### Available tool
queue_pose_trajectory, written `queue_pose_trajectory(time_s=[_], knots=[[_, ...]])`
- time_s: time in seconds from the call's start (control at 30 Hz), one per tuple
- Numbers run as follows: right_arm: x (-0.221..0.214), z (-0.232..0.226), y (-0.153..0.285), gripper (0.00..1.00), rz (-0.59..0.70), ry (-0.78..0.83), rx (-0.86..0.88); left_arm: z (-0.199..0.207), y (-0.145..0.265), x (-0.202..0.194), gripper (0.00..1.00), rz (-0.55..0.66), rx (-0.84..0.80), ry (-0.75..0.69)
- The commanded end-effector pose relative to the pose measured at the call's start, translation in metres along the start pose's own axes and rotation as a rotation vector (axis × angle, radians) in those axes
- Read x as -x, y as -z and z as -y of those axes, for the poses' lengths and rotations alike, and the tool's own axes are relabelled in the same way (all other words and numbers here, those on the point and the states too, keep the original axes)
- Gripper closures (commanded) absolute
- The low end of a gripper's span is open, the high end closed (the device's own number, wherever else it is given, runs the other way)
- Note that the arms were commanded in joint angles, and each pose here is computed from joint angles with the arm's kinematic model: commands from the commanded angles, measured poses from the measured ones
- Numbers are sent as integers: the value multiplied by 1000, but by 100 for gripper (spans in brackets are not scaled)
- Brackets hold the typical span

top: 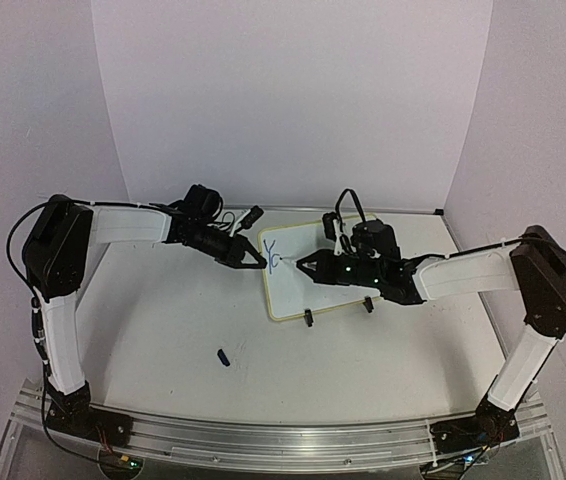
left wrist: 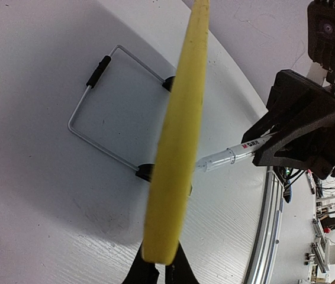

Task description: Write a sentence on the whiteboard

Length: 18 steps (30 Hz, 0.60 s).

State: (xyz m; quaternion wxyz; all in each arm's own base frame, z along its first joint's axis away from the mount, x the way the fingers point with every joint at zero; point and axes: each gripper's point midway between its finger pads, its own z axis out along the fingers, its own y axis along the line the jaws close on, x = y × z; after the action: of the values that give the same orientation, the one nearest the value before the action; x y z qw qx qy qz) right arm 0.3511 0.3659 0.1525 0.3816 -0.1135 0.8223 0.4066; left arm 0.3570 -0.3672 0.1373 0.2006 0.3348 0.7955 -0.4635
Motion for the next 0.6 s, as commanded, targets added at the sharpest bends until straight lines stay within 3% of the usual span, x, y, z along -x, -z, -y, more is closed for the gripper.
queue_pose_trajectory(time_s=[0.0,0.4,0.57], knots=[[-4,4,-3,100,-11,-4,1,3,1,3,100,5,-5,-33],[-9,-3,-5,100,-45,-8,46,2,1,2,100,3,-4,-30],[10,-16,14,100,25,1,63,2,1,2,100,3,-4,-31]])
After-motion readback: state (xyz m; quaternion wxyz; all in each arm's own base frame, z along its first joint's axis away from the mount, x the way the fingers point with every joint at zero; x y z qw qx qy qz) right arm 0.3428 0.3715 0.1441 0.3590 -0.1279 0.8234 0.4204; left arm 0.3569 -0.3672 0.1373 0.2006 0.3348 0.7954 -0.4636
